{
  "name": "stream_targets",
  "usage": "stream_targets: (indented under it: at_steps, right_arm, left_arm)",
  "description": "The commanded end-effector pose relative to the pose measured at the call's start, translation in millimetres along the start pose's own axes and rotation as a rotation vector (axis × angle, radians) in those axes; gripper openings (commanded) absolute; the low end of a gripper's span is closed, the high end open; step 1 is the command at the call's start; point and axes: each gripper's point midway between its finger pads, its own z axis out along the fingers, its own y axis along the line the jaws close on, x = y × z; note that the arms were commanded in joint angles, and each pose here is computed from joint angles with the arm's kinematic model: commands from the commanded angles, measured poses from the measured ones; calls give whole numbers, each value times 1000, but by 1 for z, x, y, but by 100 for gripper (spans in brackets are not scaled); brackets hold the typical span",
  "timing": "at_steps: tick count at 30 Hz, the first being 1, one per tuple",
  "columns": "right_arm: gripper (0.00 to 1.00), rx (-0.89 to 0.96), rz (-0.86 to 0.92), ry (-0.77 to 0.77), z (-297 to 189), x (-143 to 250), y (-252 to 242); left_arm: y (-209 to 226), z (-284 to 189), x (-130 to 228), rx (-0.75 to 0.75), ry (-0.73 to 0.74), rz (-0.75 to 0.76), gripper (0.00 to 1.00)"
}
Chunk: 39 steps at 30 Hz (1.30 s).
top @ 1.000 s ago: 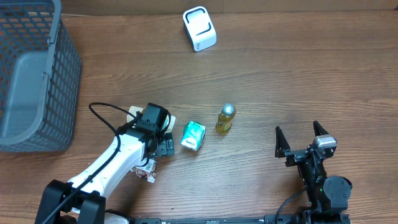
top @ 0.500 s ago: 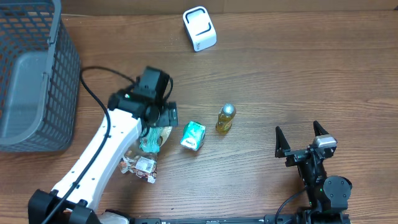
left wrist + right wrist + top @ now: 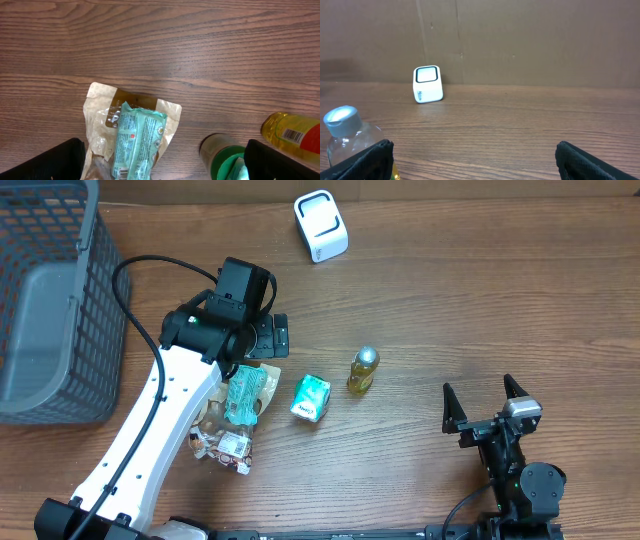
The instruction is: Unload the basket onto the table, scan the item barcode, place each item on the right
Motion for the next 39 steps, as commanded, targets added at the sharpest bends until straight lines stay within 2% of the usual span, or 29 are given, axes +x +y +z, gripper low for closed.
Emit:
stream_targets:
  at_steps: [1,7,14,16,18,20,23,27,28,39]
  right_arm:
    - [100,9,-5,-6,0,1,-2]
    - [100,9,-5,-6,0,1,-2]
    - [100,9,-5,-6,0,1,-2]
    - [100,9,-5,-6,0,1,-2]
    - [100,9,-5,-6,0,1,-2]
    - [100,9,-5,-6,0,1,-2]
    - [100,9,-5,-6,0,1,-2]
    - [100,9,-5,-6,0,1,-2]
    - [100,9,-5,-6,0,1,-2]
    - [100,9,-5,-6,0,1,-2]
  left_arm:
    - [-1,-2,-3,0,-7,21,100]
    - [9,-3,2,-47,9,46,100]
    - [39,-2,-14,-143,-45,-14,100]
    - [42,0,-16,-116,-36,-29,100]
    - [33,1,-12,-28,0,-13,98]
    - [7,0,-3,141,49,48,93]
    - [-35,-11,11,385,104,149,81]
    - [-56,-14,28,448,156,198,50]
    - [-59,-14,32,450,167,206,46]
    - [-68,4,75,422,361,242,42]
